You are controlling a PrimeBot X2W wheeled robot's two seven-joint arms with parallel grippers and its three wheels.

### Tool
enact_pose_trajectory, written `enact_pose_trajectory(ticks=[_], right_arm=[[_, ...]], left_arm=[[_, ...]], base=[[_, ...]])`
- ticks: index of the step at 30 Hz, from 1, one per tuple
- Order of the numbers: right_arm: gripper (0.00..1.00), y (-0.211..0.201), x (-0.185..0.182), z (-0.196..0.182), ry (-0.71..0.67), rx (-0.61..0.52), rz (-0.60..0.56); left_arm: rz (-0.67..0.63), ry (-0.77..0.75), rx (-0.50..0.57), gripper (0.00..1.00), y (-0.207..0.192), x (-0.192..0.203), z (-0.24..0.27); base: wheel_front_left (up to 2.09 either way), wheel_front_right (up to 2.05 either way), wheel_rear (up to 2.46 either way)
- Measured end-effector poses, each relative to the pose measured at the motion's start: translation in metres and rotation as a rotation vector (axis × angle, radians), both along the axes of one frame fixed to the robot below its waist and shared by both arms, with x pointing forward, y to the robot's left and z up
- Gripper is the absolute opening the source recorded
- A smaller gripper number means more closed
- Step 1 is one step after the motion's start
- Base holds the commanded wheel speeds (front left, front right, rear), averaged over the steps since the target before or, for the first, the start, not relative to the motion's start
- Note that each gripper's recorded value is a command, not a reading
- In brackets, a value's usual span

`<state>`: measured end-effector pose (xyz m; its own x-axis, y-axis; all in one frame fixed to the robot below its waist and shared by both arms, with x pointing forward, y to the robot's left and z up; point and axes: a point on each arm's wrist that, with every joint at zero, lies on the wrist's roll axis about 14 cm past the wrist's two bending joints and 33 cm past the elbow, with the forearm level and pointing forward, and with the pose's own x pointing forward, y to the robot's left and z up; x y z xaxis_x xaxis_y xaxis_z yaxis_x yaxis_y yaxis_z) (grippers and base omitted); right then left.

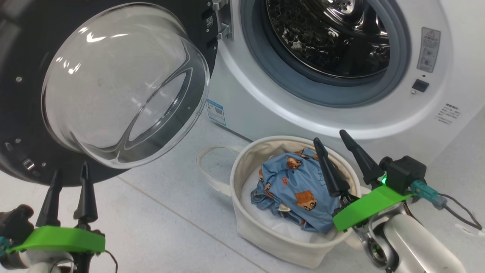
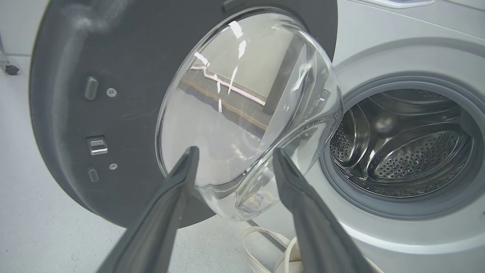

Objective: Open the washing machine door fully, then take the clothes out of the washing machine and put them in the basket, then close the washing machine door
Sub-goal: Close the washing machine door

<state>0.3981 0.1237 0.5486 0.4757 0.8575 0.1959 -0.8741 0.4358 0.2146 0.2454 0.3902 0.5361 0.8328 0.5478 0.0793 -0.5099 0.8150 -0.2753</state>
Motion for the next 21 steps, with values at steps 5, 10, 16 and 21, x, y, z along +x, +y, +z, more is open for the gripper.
enact_pose_trajectory(ticks=[5, 10, 16, 21], right_arm=[[1.00, 0.001, 0.000, 0.004, -0.007, 0.003, 0.001], [1.00, 0.000, 0.000, 0.006, -0.012, 0.003, -0.001], [1.00, 0.000, 0.000, 0.006, -0.013, 0.004, -0.004], [1.00, 0.000, 0.000, 0.008, -0.017, 0.005, -0.004]], left_arm=[[-0.001, 0.001, 0.006, 1.00, -0.001, -0.002, 0.000], [-0.004, -0.005, 0.007, 1.00, -0.001, -0.002, 0.001], [-0.008, -0.015, 0.011, 1.00, -0.002, -0.001, 0.005], [-0.023, -0.062, 0.038, 0.00, -0.004, 0.001, 0.021]], base=[[0.00, 0.00, 0.00], [0.00, 0.00, 0.00], [0.00, 0.00, 0.00], [0.00, 0.00, 0.00]])
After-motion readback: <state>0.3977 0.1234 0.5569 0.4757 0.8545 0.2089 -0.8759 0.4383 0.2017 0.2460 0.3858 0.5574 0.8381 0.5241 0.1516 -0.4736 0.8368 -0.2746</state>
